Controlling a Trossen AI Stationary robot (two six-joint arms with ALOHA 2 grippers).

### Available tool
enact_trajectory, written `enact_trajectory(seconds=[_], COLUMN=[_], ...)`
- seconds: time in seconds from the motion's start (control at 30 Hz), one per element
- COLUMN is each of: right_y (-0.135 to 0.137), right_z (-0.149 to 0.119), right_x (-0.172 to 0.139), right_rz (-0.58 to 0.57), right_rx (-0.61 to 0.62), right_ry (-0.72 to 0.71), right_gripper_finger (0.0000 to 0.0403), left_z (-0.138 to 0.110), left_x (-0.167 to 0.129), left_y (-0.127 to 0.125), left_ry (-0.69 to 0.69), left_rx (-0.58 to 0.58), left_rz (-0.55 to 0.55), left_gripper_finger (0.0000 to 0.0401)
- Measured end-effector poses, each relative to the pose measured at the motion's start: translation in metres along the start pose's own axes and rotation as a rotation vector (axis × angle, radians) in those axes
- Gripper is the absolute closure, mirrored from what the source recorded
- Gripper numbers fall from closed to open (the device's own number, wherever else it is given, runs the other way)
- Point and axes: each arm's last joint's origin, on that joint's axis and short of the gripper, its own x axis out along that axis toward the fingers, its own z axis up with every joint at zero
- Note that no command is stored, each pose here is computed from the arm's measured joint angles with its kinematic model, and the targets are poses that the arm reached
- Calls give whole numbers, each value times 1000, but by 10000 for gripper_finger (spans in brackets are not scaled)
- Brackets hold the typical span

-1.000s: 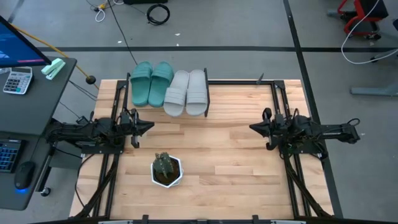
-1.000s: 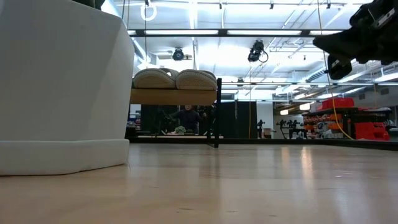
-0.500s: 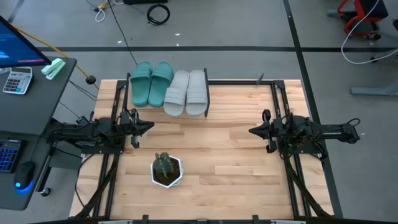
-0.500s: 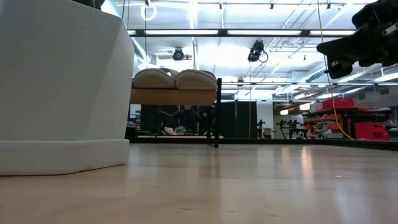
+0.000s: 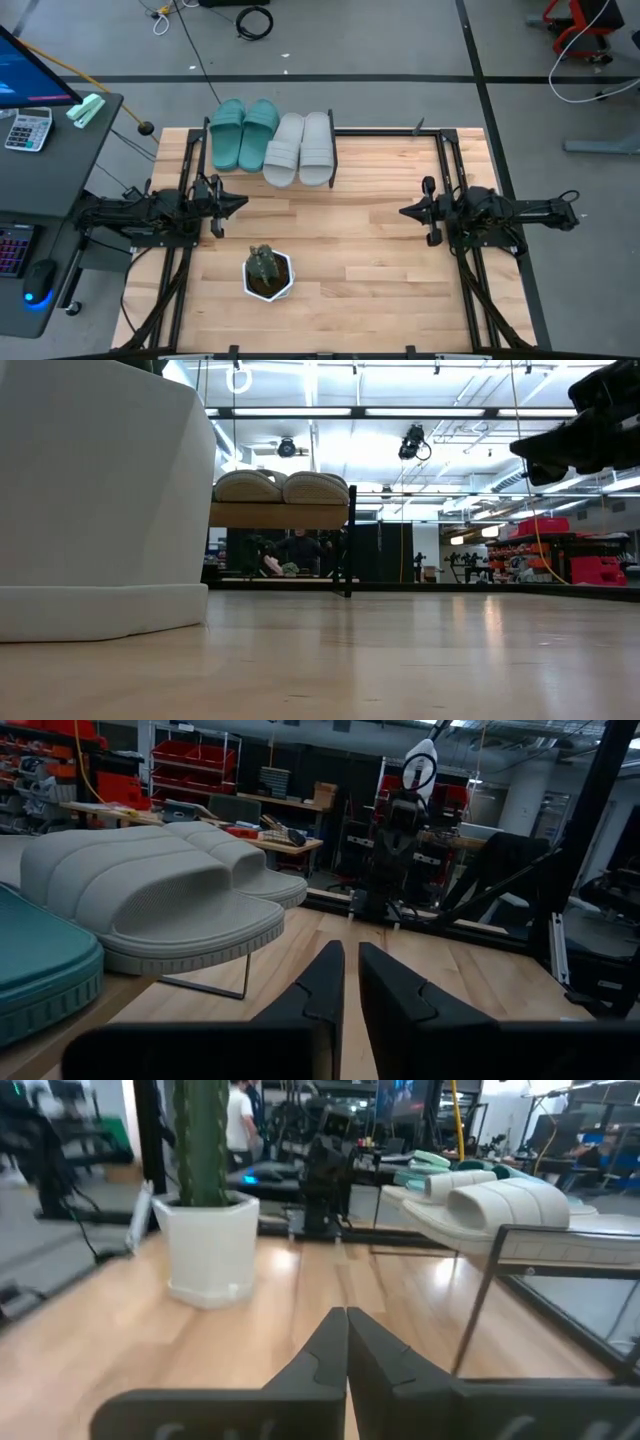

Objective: Pick and place slides into the shelf
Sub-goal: Return to Home Position

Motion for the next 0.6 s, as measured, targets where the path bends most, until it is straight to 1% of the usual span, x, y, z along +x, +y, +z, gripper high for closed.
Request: enact_trajectory(seconds=[0.13, 0.43, 0.6], right_y=[0, 0, 0], right_z=[-2, -2, -2], right_x=[1, 1, 1], right_rz=[-6, -7, -8], right_rx=[-44, -32, -29], right_ry=[25, 27, 27], right_gripper_finger=[393, 388, 386], left_z=[0, 0, 0], left_x=[0, 0, 0], left_y=[0, 0, 0], left_ry=[0, 0, 0], left_rx=[0, 0, 0], left_rz=[0, 0, 0], left_gripper_finger=[362, 375, 373])
